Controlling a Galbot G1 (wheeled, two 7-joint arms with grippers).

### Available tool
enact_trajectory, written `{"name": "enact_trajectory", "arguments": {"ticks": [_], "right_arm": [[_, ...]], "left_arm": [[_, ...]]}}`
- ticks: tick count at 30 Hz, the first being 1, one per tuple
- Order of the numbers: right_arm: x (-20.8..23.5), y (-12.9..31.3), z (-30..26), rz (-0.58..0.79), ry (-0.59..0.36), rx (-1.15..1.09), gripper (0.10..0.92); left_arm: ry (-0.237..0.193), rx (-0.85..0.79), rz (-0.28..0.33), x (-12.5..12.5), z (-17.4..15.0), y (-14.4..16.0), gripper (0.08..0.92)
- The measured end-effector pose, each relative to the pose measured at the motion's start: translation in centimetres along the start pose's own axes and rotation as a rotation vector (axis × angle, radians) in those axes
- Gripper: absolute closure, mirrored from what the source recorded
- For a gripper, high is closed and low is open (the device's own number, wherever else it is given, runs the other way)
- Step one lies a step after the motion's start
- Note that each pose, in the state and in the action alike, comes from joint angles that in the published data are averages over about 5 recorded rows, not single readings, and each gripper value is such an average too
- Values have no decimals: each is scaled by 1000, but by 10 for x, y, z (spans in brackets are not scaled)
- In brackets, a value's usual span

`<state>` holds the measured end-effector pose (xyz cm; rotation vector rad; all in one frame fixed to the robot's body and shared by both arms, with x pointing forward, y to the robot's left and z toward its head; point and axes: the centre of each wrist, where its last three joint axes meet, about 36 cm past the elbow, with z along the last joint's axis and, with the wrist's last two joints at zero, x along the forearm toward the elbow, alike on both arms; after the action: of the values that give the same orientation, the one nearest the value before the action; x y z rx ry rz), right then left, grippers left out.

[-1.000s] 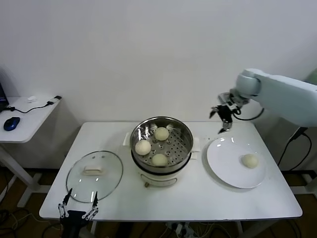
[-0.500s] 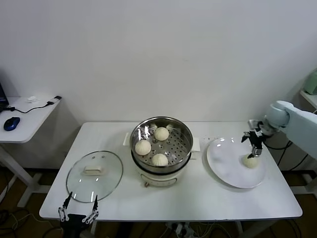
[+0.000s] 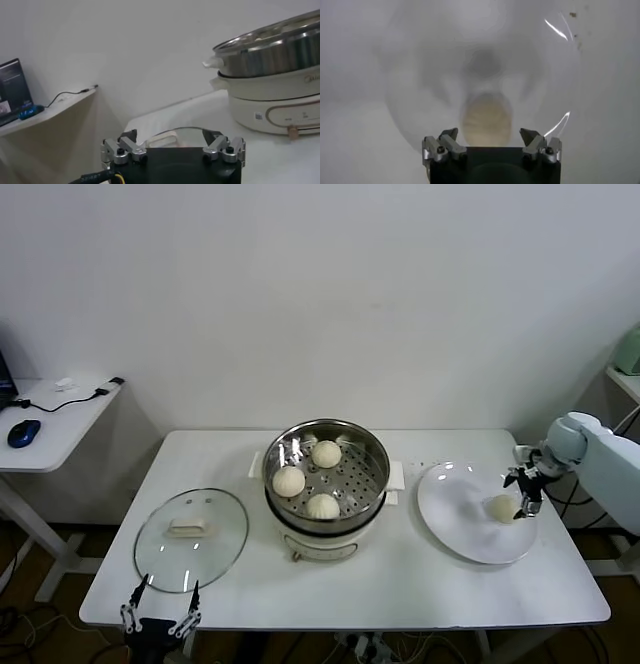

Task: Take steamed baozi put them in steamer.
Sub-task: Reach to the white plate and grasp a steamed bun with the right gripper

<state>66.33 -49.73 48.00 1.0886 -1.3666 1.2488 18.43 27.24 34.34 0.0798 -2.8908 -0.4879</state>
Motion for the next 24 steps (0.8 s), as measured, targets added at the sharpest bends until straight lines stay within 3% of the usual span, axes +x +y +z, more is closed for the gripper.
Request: {"name": "enact_trajectory", "arguments": {"ticks": [17, 24], "right_arm": [[-30, -7, -4, -38, 8, -37, 212], [-30, -9, -1, -52, 11, -61, 352]], "left_arm": [[13, -1, -3, -4, 0, -2, 177], [16, -2, -8, -6, 0, -2, 177]]}}
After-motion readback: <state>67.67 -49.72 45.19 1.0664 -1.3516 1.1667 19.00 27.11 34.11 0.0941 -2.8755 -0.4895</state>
